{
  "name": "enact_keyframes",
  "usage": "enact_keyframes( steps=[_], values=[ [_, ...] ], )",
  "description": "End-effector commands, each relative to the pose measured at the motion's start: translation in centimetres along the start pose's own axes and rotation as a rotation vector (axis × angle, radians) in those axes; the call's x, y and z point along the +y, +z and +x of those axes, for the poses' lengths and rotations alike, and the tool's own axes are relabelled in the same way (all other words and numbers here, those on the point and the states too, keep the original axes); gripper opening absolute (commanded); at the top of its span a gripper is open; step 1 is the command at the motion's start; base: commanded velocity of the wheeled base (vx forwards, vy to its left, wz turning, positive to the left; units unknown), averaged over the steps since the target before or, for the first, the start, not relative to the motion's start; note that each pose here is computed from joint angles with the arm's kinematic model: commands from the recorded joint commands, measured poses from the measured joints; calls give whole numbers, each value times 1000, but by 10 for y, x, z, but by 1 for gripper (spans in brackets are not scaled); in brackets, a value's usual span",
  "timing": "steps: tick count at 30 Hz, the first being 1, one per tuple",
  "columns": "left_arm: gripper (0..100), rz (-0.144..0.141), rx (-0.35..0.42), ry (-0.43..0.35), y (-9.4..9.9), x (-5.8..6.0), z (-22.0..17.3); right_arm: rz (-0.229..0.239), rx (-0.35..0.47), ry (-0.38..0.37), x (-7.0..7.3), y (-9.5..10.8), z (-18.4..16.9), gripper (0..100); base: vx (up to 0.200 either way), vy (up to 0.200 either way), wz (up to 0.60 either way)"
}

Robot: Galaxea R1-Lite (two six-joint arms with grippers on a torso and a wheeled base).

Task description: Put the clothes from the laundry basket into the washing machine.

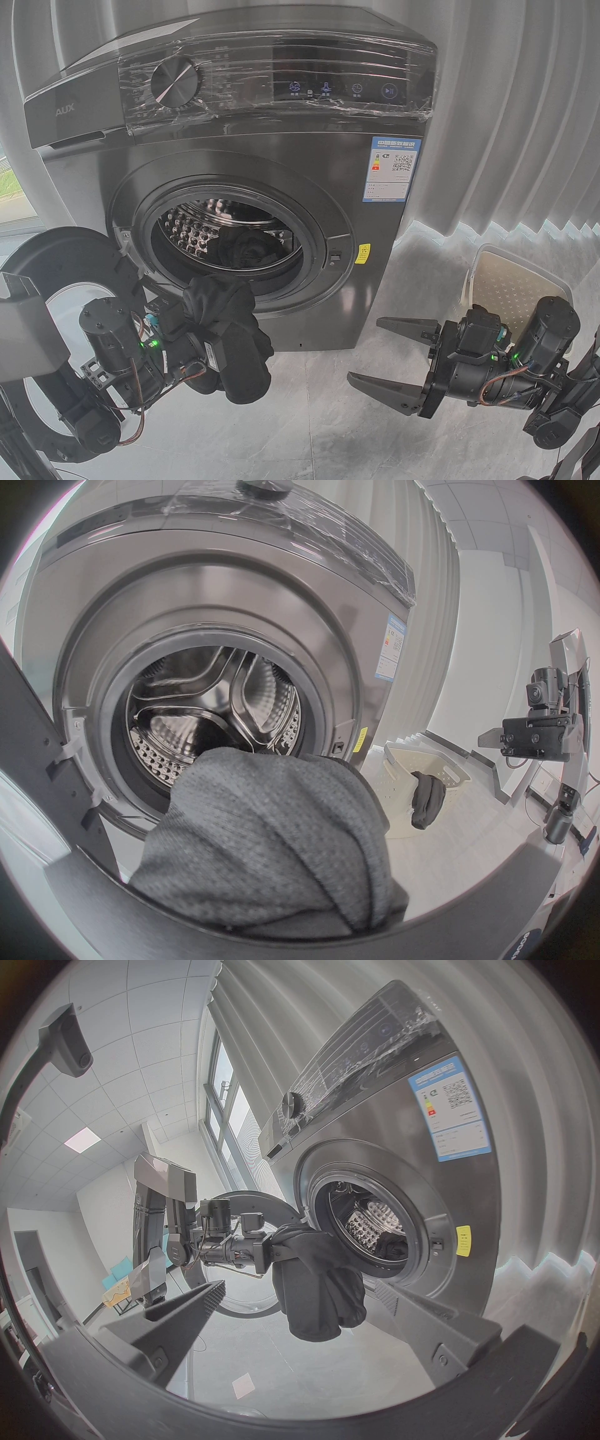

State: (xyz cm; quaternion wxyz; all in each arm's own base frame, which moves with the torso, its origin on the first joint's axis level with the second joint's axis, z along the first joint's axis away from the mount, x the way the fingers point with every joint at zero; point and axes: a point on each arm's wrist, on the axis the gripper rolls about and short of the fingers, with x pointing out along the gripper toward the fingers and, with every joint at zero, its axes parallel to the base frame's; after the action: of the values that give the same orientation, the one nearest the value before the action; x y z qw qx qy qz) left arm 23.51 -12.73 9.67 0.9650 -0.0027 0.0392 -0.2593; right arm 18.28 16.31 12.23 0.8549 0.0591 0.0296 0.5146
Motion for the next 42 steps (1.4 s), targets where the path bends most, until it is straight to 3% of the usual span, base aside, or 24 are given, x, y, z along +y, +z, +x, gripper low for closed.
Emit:
enact_keyframes(
  steps=[1, 11, 20, 32, 42],
  values=[
    [0, 3, 2, -2, -1, 0, 0, 0, 0, 0, 0, 0, 0, 100, 0, 0, 0],
    [0, 9, 11, -2, -2, -1, -1, 1, 2, 1, 0, -1, 0, 100, 0, 0, 0],
    [0, 11, 25, -1, -6, -1, 0, 3, 2, 3, 0, -1, 0, 100, 200, 0, 0],
    [0, 11, 31, -3, -7, -2, -1, 2, 4, 3, 1, -1, 0, 100, 0, 0, 0],
    [0, 11, 31, -3, -7, -2, -1, 2, 5, 2, 1, -1, 0, 100, 0, 200, 0]
  ],
)
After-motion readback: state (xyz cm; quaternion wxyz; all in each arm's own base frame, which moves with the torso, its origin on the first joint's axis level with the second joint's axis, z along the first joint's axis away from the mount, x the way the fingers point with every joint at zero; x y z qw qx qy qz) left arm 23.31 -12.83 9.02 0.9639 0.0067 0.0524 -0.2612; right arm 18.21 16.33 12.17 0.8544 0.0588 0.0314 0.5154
